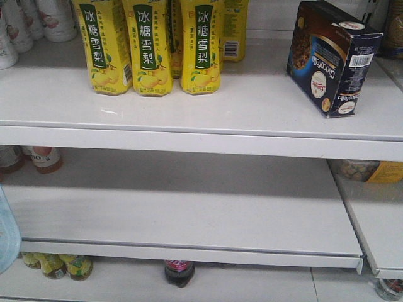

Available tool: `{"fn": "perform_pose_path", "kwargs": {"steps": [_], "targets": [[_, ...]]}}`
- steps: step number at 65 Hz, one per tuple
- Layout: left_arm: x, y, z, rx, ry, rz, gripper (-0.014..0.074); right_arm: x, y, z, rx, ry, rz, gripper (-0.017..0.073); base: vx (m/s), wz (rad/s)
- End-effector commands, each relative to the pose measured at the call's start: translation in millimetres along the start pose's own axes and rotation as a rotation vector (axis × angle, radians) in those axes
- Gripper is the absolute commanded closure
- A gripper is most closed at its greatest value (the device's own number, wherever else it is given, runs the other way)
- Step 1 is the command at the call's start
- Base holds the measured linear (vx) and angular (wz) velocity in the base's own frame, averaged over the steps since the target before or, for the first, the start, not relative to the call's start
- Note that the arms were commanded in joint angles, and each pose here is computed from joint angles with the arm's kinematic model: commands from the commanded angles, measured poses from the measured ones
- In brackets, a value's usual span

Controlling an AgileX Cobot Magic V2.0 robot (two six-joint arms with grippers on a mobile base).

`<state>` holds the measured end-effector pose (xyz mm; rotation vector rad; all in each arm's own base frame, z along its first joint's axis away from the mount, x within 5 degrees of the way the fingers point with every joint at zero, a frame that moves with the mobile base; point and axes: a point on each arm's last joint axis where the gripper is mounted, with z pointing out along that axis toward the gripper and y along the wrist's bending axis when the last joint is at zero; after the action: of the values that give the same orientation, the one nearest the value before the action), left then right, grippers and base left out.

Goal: Left arm holds basket, right arm returns cookies

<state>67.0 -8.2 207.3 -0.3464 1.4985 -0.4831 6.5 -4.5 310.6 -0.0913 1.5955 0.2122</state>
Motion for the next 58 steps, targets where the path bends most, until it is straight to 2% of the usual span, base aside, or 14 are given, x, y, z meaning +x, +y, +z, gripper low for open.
{"fn": "perform_pose_path", "kwargs": {"steps": [1,13,17,25,26,28,29,37,40,52,58], "targets": [[-9,-10.7,1,0.077,-0.030,0.011,0.0596,-13,0.9,-5,-0.007,-0.096,-0.010,0.0565,0.00,0.00],[-9,-10.2,1,0.072,-0.029,0.020,0.0596,-13,0.9,-5,-0.007,-0.096,-0.010,0.0565,0.00,0.00],[-9,-8.2,1,0.050,-0.033,0.014,0.0596,-13,0.9,-5,-0.007,-0.096,-0.010,0.0565,0.00,0.00],[-12,-4.9,1,0.013,-0.060,0.032,0.0596,-13,0.9,-5,-0.007,-0.096,-0.010,0.0565,0.00,0.00],[-12,-4.8,1,0.010,-0.065,0.053,0.0596,-13,0.9,-5,-0.007,-0.096,-0.010,0.0565,0.00,0.00],[-13,-4.3,1,0.005,-0.075,0.057,0.0596,-13,0.9,-5,-0.007,-0.096,-0.010,0.0565,0.00,0.00],[-13,-4.1,1,0.002,-0.078,0.079,0.0596,-13,0.9,-5,-0.007,-0.096,-0.010,0.0565,0.00,0.00],[-16,-2.5,0,-0.021,-0.105,0.145,0.0596,-13,0.9,-5,-0.007,-0.096,-0.010,0.0565,0.00,0.00],[-17,-2.0,0,-0.030,-0.112,0.199,0.0596,-13,0.9,-5,-0.007,-0.096,-0.010,0.0565,0.00,0.00],[-19,-0.5,0,-0.056,-0.126,0.362,0.0596,-13,0.9,-5,-0.007,-0.096,-0.010,0.0565,0.00,0.00],[-17,0.3,0,-0.057,-0.119,0.415,0.0596,-13,0.9,-5,-0.007,-0.096,-0.010,0.0565,0.00,0.00]]}}
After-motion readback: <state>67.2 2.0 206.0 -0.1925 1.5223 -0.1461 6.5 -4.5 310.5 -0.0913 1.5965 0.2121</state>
